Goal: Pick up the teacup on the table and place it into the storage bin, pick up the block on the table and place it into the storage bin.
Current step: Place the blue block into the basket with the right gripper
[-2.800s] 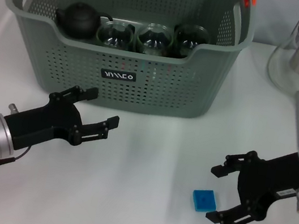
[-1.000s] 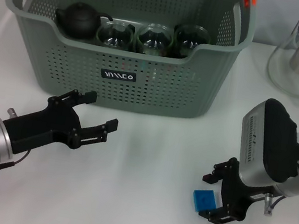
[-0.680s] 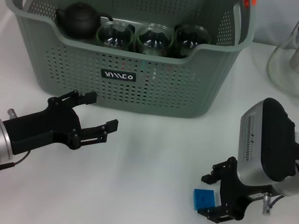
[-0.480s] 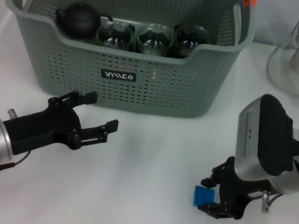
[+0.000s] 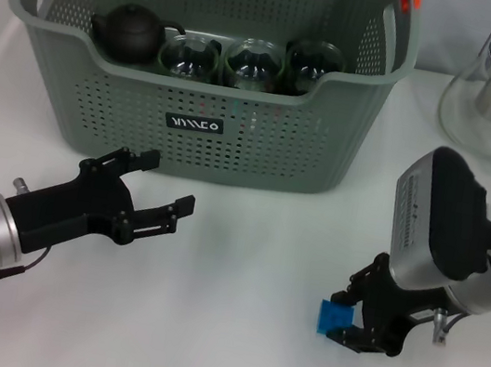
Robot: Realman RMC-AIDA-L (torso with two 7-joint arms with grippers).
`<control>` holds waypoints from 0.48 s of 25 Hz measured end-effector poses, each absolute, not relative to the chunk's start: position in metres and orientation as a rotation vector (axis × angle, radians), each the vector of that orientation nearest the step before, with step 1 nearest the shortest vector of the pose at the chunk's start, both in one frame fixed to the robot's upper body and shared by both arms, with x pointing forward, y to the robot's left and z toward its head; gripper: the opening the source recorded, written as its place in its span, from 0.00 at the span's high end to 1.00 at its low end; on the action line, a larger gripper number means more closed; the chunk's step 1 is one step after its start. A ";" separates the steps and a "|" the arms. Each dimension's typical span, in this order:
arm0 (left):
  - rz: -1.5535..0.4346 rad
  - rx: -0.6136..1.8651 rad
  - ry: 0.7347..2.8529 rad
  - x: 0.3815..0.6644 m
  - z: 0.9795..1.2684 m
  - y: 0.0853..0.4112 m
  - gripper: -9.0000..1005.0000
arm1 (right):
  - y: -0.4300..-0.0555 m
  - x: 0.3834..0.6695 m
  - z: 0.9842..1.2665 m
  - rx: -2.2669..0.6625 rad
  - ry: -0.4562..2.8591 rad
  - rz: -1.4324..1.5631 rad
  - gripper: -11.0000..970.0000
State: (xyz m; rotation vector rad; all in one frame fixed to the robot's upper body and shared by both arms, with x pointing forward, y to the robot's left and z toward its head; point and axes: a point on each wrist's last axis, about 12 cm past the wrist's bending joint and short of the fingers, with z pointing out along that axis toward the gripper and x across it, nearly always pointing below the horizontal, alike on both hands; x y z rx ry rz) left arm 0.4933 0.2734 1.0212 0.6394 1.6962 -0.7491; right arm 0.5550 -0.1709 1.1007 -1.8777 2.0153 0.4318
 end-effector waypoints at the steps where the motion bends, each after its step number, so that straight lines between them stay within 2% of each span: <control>1: -0.750 0.639 1.695 0.493 1.021 0.273 0.13 | -0.171 0.555 1.103 -1.872 2.012 0.436 0.56; 4: -0.750 0.637 1.693 0.493 1.021 0.274 0.13 | -0.177 0.558 1.121 -1.810 1.984 0.483 0.56; 9: -0.747 0.634 1.691 0.494 1.022 0.275 0.13 | -0.203 0.573 1.185 -1.453 1.884 0.586 0.56; 12: -0.745 0.633 1.693 0.494 1.022 0.275 0.13 | -0.203 0.580 1.217 -1.279 1.817 0.657 0.56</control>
